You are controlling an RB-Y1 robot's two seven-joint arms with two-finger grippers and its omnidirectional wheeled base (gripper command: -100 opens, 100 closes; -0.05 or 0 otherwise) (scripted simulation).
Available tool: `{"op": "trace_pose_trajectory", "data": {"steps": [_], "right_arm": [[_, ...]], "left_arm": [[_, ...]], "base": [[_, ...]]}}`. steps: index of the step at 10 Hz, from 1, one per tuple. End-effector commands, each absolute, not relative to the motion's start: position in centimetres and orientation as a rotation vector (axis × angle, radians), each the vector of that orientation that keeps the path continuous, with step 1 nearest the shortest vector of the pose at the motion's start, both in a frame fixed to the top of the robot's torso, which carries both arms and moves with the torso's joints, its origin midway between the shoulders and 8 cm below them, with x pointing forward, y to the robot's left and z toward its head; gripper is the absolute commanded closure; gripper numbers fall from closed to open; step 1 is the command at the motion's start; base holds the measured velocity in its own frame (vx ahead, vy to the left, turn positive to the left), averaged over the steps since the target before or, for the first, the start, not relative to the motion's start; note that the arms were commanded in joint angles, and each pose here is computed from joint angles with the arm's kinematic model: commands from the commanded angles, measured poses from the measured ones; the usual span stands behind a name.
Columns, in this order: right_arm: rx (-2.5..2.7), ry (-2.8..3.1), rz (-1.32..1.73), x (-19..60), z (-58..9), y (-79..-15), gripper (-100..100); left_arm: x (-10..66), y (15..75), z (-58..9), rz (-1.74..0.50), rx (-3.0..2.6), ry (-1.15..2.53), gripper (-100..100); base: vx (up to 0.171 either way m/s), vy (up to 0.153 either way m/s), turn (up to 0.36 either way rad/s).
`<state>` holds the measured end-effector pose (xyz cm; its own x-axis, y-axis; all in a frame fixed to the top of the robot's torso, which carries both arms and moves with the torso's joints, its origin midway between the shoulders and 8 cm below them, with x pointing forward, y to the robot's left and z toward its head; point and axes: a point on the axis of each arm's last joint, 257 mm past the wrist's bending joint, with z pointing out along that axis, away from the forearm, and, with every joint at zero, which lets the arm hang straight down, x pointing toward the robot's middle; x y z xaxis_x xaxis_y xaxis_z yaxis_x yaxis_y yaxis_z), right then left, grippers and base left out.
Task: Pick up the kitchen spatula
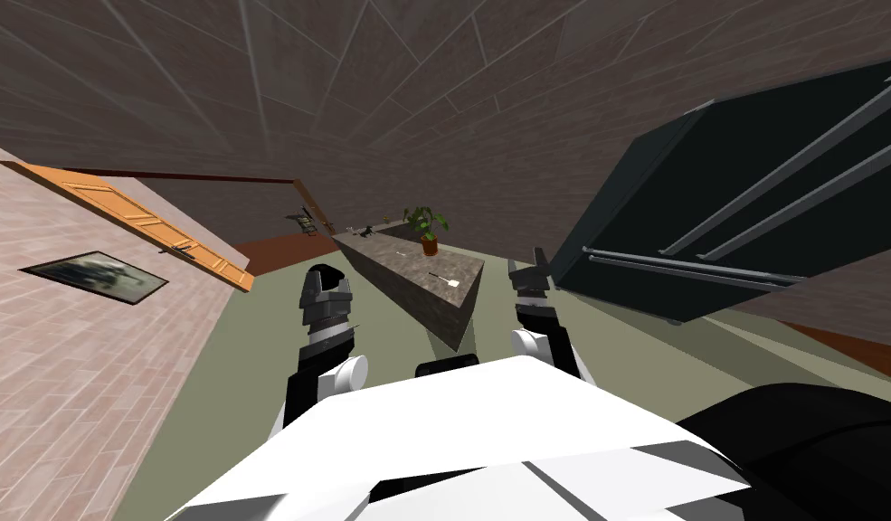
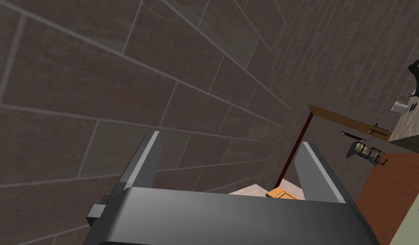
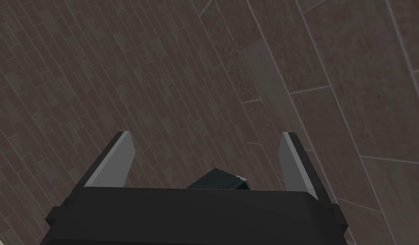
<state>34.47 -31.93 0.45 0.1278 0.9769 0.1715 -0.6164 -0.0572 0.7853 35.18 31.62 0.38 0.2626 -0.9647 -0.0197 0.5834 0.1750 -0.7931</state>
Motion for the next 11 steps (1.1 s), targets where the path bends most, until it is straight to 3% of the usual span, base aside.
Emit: {"op": "trace_pose_trajectory", "data": {"steps": [1,11], "right_arm": [[0.855,0.581,1.402,34.8,0.0,-31.5,-100],[0.750,0.894,1.323,37.5,-5.2,-30.4,-100]], "left_arm": [[35.2,31.6,0.4,-1.198,-0.766,0.610,0],[35.2,31.6,0.4,-1.198,-0.766,0.610,0]], "base": [[-0.011,0.004,0.053],[-0.041,0.005,0.082]]}}
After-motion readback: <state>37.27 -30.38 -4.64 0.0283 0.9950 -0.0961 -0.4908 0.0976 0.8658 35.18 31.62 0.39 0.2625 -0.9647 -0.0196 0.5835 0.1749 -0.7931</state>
